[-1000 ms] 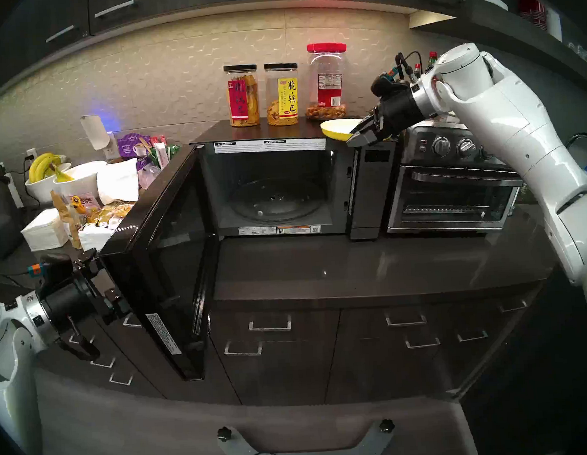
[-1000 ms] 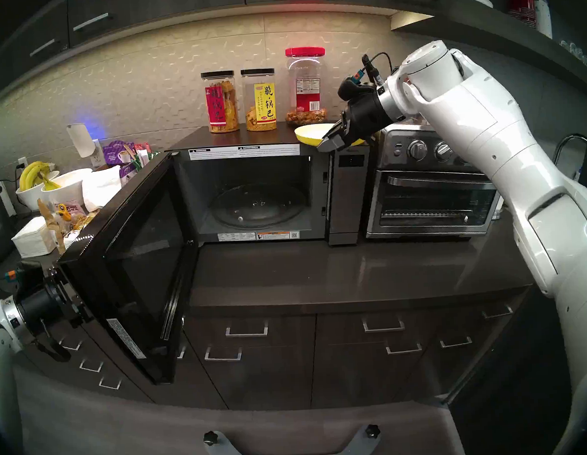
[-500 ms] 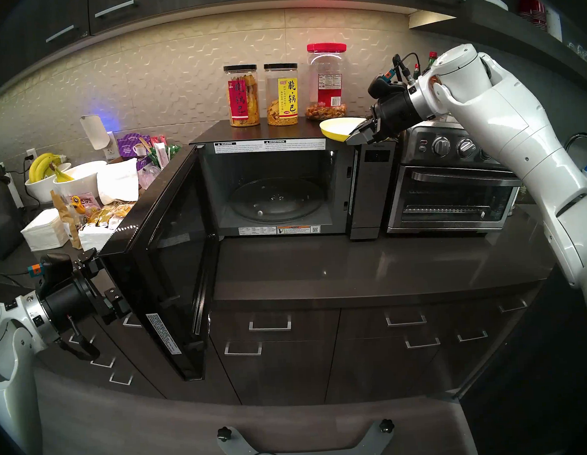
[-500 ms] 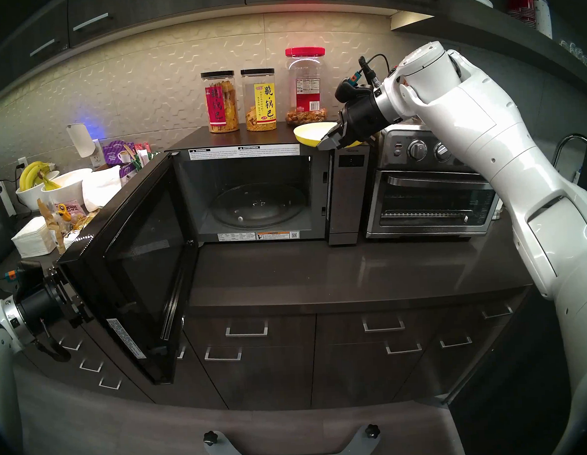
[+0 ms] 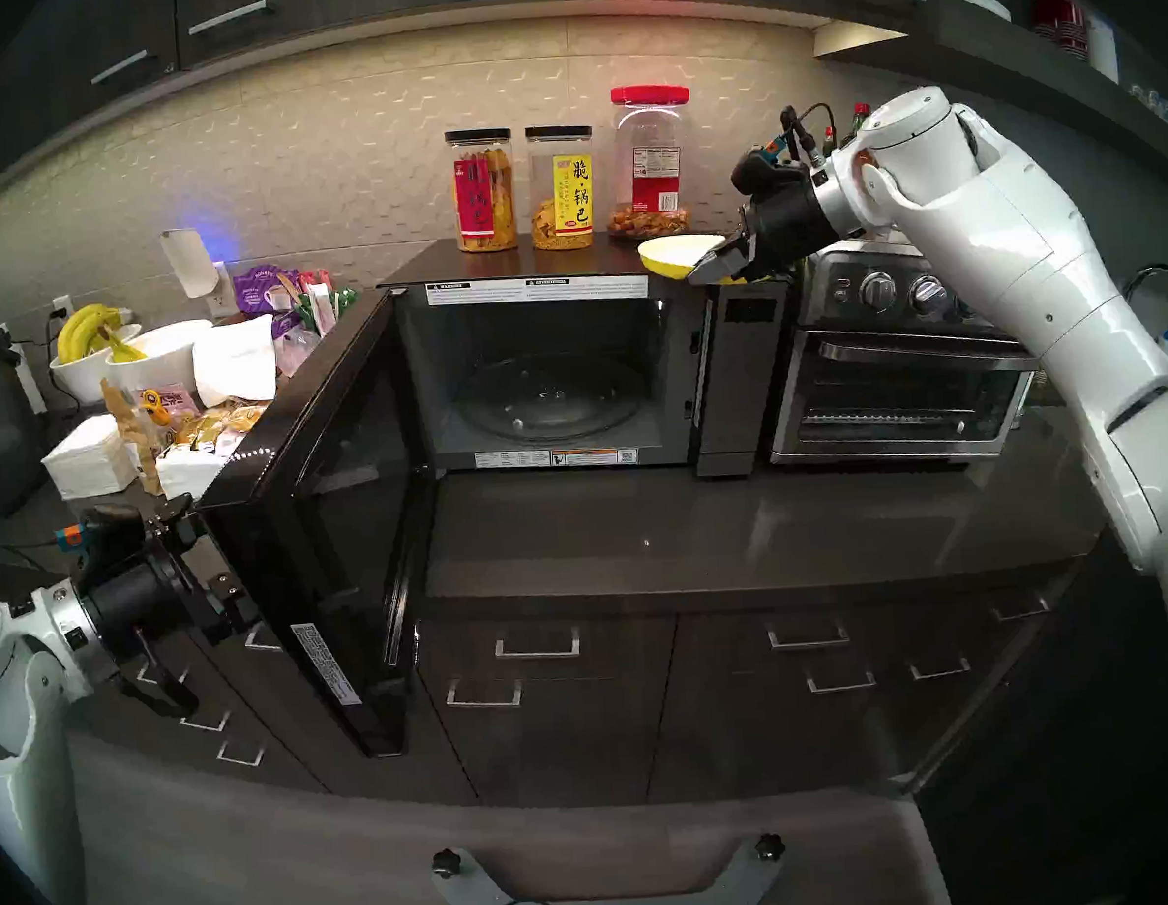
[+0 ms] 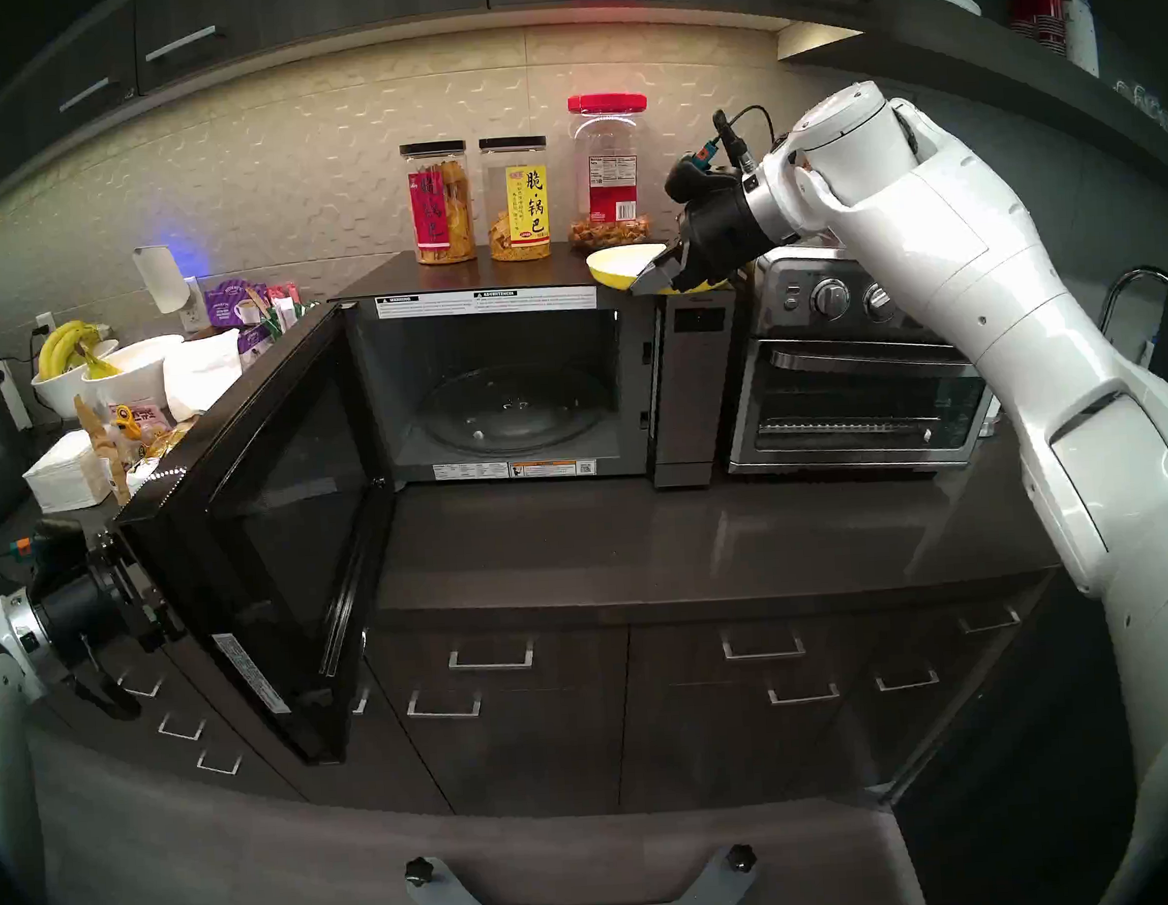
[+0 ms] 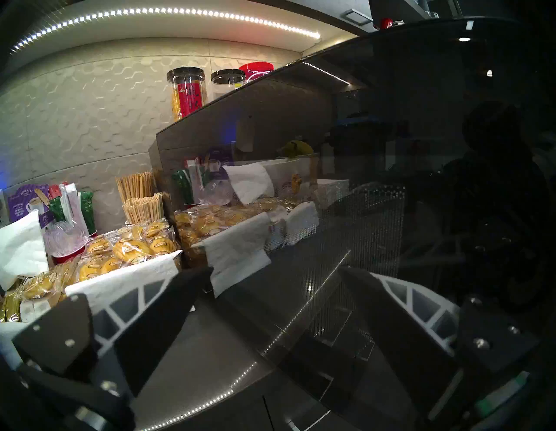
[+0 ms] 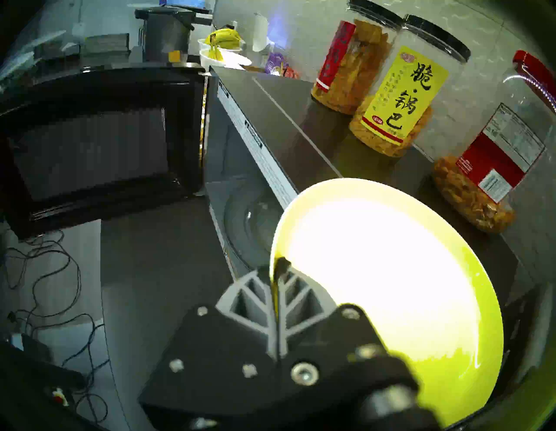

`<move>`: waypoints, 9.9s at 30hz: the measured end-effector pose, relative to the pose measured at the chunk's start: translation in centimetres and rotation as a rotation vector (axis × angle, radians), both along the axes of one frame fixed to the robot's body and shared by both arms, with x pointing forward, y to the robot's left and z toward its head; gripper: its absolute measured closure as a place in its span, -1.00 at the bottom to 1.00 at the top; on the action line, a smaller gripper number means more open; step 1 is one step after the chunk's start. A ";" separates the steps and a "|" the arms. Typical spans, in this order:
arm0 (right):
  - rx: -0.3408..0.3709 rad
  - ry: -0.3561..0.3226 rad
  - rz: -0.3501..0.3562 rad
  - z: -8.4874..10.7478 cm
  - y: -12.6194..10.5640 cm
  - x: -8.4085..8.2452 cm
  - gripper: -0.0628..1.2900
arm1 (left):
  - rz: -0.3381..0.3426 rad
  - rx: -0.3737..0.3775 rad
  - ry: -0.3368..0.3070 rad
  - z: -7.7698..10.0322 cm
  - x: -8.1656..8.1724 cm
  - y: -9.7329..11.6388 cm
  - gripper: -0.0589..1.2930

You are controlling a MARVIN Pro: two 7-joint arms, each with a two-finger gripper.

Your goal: Open the microwave, put the plate inside, and close the door

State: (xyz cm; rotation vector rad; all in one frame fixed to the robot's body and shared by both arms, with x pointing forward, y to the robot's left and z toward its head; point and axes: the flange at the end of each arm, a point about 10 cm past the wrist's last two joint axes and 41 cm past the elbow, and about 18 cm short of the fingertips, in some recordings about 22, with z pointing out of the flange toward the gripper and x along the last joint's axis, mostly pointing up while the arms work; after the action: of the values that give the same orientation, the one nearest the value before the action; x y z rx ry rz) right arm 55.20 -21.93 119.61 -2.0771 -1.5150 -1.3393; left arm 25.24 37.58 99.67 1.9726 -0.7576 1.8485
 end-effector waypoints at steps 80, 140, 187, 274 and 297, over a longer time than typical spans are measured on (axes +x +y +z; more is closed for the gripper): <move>-0.066 -0.208 0.371 0.7 -1.0 -13.2 0.94 | 0.000 0.000 0.000 0.0 0.0 0.0 -0.91; -0.127 -0.244 0.489 -7.7 5.4 -15.1 0.94 | 0.000 0.000 0.000 0.0 0.0 0.0 -0.91; -0.178 -0.254 0.458 -14.3 12.7 -10.3 0.94 | 0.000 0.000 0.000 0.0 0.0 0.0 -0.91; -0.162 -0.268 0.360 -20.5 19.2 -2.8 0.94 | 0.000 0.001 -0.001 0.0 0.0 0.0 -0.91; -0.161 -0.270 0.361 -20.5 19.3 -2.8 0.94 | 0.000 0.000 -0.001 0.0 0.0 0.0 -0.91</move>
State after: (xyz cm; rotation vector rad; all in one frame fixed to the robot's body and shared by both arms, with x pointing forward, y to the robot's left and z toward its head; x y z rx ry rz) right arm 52.42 -2.65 99.14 -1.6408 -2.0531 -1.4339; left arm 25.23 37.59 99.69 1.9721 -0.7579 1.8491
